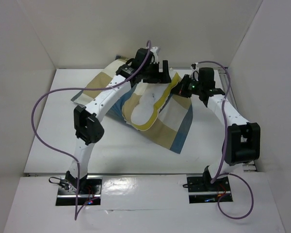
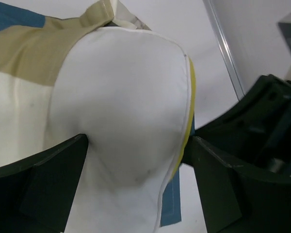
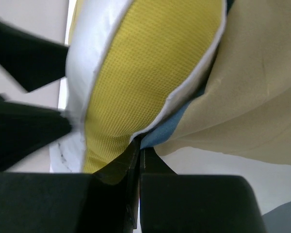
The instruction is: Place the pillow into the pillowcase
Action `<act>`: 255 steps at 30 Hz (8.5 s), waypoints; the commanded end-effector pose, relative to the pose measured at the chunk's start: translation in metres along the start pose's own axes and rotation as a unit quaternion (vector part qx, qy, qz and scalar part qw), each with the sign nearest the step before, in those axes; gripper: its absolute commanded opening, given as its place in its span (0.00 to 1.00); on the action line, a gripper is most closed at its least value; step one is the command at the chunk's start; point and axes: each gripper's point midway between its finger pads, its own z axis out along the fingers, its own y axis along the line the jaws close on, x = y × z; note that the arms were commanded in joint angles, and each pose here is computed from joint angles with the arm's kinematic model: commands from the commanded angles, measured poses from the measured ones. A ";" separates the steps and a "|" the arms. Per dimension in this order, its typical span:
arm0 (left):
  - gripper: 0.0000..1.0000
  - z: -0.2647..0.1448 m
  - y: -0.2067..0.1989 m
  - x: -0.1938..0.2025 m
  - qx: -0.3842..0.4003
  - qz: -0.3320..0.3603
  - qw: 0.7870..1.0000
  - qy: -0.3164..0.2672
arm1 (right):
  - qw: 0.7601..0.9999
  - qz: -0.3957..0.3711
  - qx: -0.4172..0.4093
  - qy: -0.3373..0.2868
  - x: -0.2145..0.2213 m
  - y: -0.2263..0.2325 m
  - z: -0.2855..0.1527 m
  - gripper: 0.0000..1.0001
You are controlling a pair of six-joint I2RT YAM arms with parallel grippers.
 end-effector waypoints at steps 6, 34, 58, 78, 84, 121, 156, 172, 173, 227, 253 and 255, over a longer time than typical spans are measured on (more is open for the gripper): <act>0.29 0.042 -0.012 0.045 0.073 0.034 0.995 0.064 | 0.998 -0.042 -0.050 -0.010 -0.014 0.030 0.002 0.00; 0.00 -0.024 0.075 0.269 0.015 0.016 0.925 0.378 | 0.974 -0.013 -0.129 -0.183 -0.136 0.058 -0.030 0.00; 0.00 0.017 0.081 0.096 -0.074 0.005 0.984 0.164 | 0.986 -0.002 -0.016 0.166 0.117 0.013 0.011 0.00; 0.35 -0.112 0.063 0.177 -0.088 0.006 0.947 0.308 | 0.986 -0.026 -0.018 0.166 0.105 0.011 0.027 0.00; 0.76 -0.111 0.041 0.205 -0.033 -0.002 0.940 0.341 | 0.985 -0.029 -0.031 0.170 0.107 0.019 0.025 0.00; 0.00 0.016 0.149 0.128 -0.144 -0.103 0.961 0.211 | 0.985 -0.060 0.096 0.129 0.074 0.002 0.004 0.58; 0.00 -0.002 0.065 0.169 -0.180 0.100 0.950 0.236 | 0.979 0.073 0.192 0.014 0.071 -0.057 -0.052 0.87; 0.00 -0.075 0.054 0.108 0.079 -0.114 0.965 0.221 | 0.999 0.026 0.030 0.033 0.053 0.016 0.065 0.76; 0.00 -0.075 0.054 0.108 0.079 -0.114 0.965 0.221 | 0.999 0.023 0.030 0.035 0.054 0.019 0.071 0.76; 0.00 0.022 0.118 0.108 -0.064 -0.168 0.968 0.174 | 0.960 -0.134 -0.196 0.151 0.105 0.155 0.001 0.00; 0.66 -0.079 0.101 0.146 -0.066 -0.134 0.955 0.256 | 0.957 -0.184 -0.069 0.215 0.135 0.103 0.042 0.00; 0.78 -0.072 0.104 0.142 -0.070 -0.137 0.959 0.240 | 0.945 -0.213 -0.030 0.247 0.154 0.099 0.058 0.07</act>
